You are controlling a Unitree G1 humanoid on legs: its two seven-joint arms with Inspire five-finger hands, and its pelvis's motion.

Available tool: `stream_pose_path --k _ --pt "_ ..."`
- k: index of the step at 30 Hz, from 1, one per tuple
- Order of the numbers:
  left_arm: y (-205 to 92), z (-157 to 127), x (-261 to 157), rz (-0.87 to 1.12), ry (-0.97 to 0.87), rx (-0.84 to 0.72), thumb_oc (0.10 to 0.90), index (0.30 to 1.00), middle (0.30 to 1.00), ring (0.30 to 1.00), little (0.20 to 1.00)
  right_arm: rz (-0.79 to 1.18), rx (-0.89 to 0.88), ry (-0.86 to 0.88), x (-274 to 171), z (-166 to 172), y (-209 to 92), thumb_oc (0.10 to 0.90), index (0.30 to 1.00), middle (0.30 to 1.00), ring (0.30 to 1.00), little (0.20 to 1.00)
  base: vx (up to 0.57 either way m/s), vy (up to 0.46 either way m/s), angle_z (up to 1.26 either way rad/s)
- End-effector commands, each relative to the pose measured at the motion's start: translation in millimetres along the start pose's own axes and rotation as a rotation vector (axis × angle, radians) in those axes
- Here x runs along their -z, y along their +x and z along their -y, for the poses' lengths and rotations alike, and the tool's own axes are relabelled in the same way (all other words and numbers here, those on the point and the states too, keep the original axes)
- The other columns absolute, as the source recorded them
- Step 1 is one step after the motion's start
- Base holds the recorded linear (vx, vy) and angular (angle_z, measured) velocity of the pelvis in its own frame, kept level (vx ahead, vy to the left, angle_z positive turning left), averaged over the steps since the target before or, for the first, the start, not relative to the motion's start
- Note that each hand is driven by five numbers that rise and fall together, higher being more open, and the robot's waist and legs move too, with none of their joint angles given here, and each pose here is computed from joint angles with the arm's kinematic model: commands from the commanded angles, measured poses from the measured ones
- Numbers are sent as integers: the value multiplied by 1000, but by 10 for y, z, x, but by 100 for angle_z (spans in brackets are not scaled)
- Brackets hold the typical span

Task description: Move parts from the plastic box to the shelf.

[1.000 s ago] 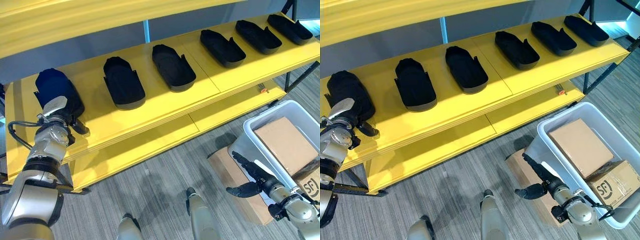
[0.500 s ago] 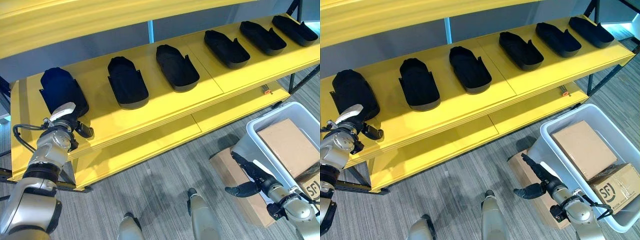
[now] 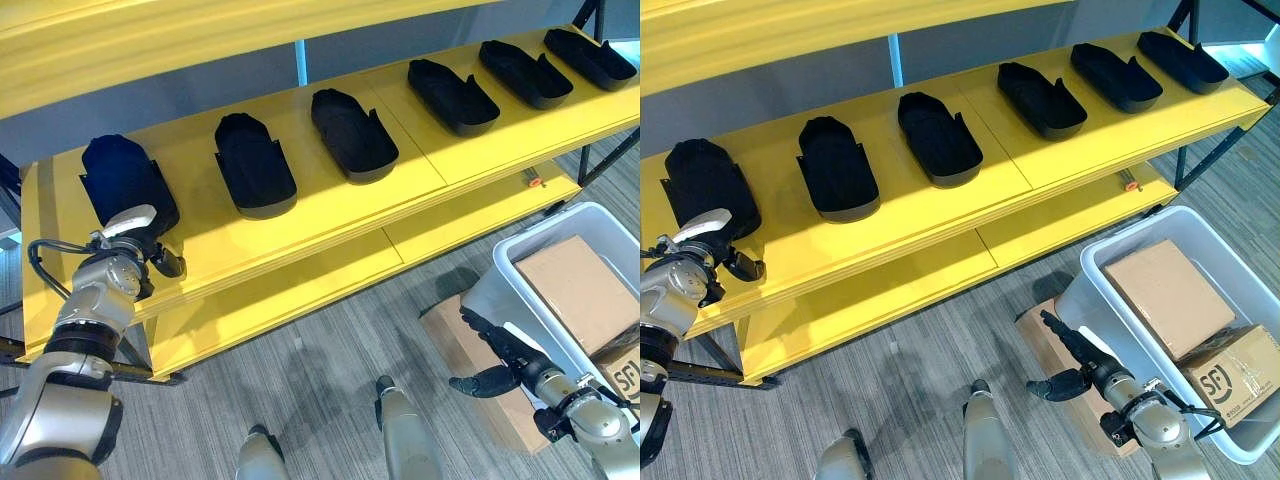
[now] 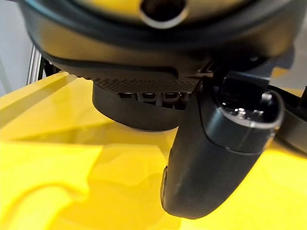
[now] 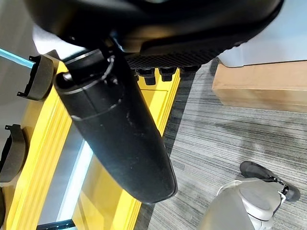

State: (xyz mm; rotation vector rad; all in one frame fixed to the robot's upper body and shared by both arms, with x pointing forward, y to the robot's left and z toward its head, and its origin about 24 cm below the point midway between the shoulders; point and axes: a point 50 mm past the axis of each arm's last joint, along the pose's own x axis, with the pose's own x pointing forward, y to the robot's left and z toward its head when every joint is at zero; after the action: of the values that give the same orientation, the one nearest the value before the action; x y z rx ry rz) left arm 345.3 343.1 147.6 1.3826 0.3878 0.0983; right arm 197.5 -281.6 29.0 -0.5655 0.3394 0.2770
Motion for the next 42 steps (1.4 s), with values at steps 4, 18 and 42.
stream_pose_path --k 4,18,42 --pt "-49 -171 9 26 140 31 900 1000 1000 1000 1000 135 68 -19 -241 194 -30 900 1000 1000 1000 1000 0 0 0" --pt "-120 -186 53 48 175 66 900 1000 1000 1000 1000 124 57 -24 -219 199 -39 900 1000 1000 1000 1000 0 0 0" --pt "-330 -150 581 -67 -82 31 900 1000 1000 1000 1000 94 72 4 -156 205 -26 900 1000 1000 1000 1000 0 0 0"
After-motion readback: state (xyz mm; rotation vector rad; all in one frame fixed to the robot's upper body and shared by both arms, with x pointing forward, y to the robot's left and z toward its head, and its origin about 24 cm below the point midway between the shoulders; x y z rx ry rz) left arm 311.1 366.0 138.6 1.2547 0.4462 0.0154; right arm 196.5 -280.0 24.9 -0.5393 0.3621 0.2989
